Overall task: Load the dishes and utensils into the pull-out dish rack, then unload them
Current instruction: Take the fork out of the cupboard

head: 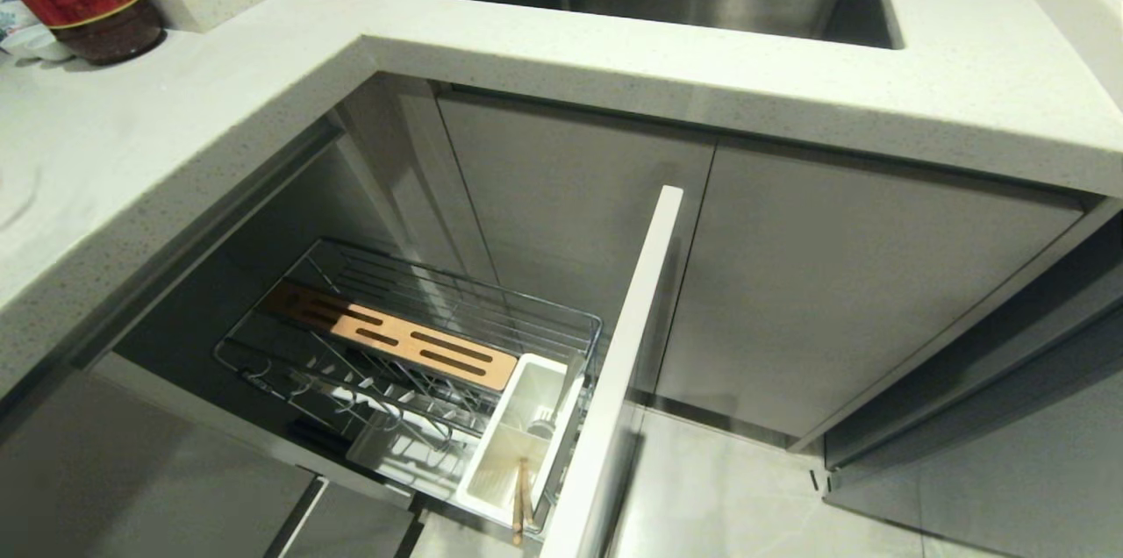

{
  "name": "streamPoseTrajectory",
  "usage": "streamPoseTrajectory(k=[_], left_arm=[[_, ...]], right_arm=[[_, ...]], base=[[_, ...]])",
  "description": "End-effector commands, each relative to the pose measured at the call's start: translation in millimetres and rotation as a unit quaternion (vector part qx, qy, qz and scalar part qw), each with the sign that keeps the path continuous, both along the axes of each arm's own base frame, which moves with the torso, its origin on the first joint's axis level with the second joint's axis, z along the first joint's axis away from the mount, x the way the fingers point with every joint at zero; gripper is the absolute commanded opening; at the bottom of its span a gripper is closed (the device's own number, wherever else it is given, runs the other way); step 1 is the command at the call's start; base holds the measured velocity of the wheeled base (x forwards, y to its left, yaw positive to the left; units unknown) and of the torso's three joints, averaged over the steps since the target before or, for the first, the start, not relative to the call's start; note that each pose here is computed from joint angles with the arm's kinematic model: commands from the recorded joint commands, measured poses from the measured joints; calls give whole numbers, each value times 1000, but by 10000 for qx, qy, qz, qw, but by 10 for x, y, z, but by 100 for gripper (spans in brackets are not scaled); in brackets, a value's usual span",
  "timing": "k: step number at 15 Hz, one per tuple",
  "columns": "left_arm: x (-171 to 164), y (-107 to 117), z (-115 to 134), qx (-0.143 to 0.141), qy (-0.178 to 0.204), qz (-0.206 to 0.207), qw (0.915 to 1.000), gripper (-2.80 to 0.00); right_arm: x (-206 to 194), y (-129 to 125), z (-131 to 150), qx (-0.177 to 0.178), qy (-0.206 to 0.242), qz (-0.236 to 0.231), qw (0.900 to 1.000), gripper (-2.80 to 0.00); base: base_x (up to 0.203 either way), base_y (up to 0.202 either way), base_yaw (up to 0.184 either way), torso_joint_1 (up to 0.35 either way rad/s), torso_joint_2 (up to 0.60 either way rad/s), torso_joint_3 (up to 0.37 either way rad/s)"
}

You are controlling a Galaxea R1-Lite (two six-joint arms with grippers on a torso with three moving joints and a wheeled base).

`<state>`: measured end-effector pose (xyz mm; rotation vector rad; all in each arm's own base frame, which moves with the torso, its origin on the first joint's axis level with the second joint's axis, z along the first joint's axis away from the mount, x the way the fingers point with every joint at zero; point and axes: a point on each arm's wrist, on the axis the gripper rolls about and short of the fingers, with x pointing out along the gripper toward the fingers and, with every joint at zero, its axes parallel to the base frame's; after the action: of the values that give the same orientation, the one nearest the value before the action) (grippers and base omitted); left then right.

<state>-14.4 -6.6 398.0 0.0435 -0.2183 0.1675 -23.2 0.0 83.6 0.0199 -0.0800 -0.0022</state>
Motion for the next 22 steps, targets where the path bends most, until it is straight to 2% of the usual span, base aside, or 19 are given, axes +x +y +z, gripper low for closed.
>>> streamPoseTrajectory(k=[1,3,5,9,16,22], left_arm=[[32,-9,-114,-14,61,797,9968,-280],[128,44,-244,-7,233,1160,9930,-280],[277,124,-369,167,304,1358,9901,-280],[552,267,-527,527,-219,1561,9861,-280],[780,380,-894,485,-217,1562,9863,-280],[788,389,-1027,421,-236,1581,9862,-280]], right_arm=[[22,0,-74,0,135,2,9999,-280],[22,0,-72,0,132,1,9999,-280],[22,0,-73,0,133,3,9999,-280],[22,0,-72,0,131,2,9999,-280],[22,0,-72,0,131,0,9999,-280],[22,0,-72,0,131,0,9999,-280]], base=[[0,0,0,0,0,0],[0,0,0,0,0,0],[0,0,0,0,0,0],[0,0,0,0,0,0],[0,0,0,0,0,0],[0,0,0,0,0,0]])
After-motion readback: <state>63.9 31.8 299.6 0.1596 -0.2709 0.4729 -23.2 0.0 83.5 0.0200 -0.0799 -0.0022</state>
